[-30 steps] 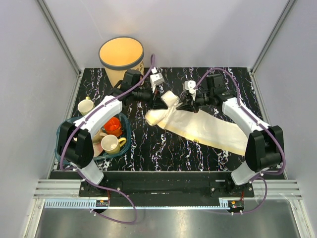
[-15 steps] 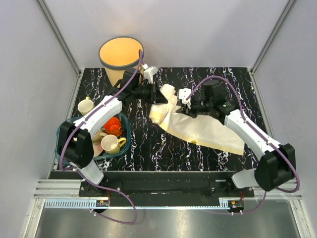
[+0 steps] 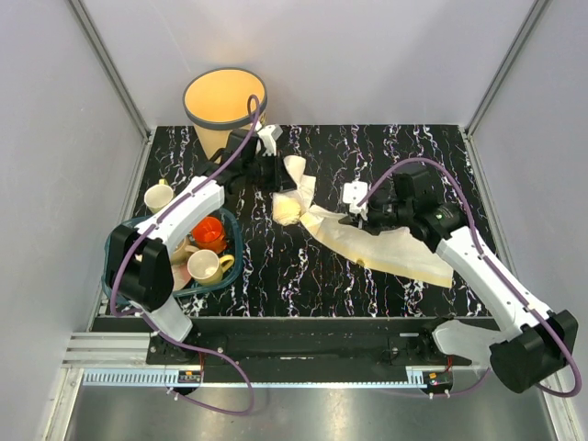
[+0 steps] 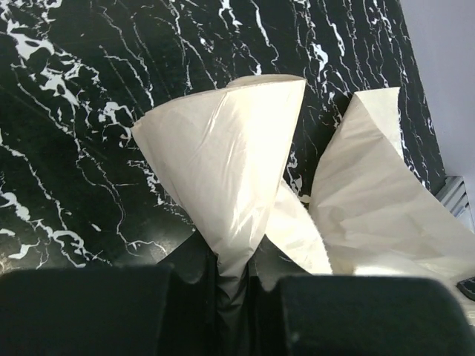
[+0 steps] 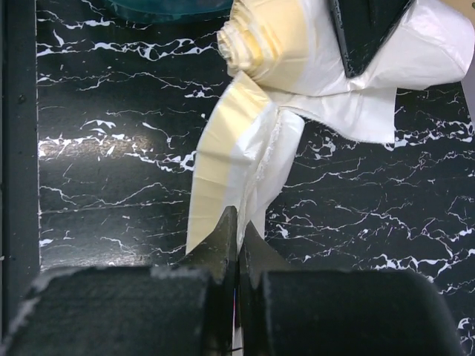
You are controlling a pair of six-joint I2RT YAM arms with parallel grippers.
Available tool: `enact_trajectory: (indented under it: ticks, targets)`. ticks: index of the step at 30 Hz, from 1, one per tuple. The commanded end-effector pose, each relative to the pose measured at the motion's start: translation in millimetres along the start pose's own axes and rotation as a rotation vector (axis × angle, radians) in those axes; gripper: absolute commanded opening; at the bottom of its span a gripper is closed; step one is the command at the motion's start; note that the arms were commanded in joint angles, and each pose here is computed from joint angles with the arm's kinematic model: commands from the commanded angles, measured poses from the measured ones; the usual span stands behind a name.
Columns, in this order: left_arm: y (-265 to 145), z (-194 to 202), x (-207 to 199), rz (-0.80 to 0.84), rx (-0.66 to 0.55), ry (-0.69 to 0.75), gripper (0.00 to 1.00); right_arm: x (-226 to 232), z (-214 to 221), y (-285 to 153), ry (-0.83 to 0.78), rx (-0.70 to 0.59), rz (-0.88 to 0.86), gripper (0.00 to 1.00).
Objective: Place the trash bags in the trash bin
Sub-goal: Tear the trash bag at the center of the board, then place the trash bag at the center of the board.
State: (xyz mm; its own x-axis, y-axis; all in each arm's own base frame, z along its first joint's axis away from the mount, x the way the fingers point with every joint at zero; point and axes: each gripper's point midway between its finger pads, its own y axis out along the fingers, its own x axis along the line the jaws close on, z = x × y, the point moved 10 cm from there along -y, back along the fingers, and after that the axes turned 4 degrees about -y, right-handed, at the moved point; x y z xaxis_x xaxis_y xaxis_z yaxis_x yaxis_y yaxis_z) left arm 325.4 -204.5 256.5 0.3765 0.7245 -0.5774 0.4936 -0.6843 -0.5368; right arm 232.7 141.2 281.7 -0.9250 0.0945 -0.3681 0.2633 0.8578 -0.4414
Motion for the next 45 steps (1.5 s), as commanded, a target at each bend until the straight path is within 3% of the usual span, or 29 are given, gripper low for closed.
enact_trajectory:
  ticks: [1,13,19,23,27,31,37,39,45]
  targets:
    - [-18.1,-24.5,12.1,-0.122,-0.125,0.052,0.0,21.4,1.3,-19.0,-0.017,0.05,-0.016,0.0]
    - [-38.2,-16.6,29.2,-0.182,-0.127,0.05,0.0,54.9,8.4,-46.4,0.032,0.129,0.022,0.0]
    - [-54.6,-12.7,7.7,-0.009,-0.11,0.123,0.0,56.2,11.6,-49.0,0.062,0.162,0.058,0.0]
    - [-85.5,-15.5,-6.6,-0.011,-0.151,0.231,0.0,49.6,12.3,-46.2,0.11,0.188,0.092,0.0]
    - [-122.6,-24.2,2.9,-0.075,-0.244,0.193,0.0,42.9,7.4,-46.2,0.142,0.195,0.113,0.0]
    - [-164.6,-55.1,34.2,-0.238,-0.347,0.16,0.0,38.4,5.3,-45.1,0.151,0.199,0.118,0.0]
    - [-199.2,-103.1,110.3,-0.421,-0.37,0.054,0.0,33.6,5.2,-42.0,0.159,0.205,0.121,0.0]
    - [-191.1,-112.4,141.8,-0.468,-0.316,0.042,0.0,32.7,5.9,-40.7,0.164,0.207,0.119,0.0]
    - [-191.3,-151.1,213.6,-0.562,-0.339,0.041,0.0,30.2,8.4,-37.3,0.173,0.219,0.116,0.0]
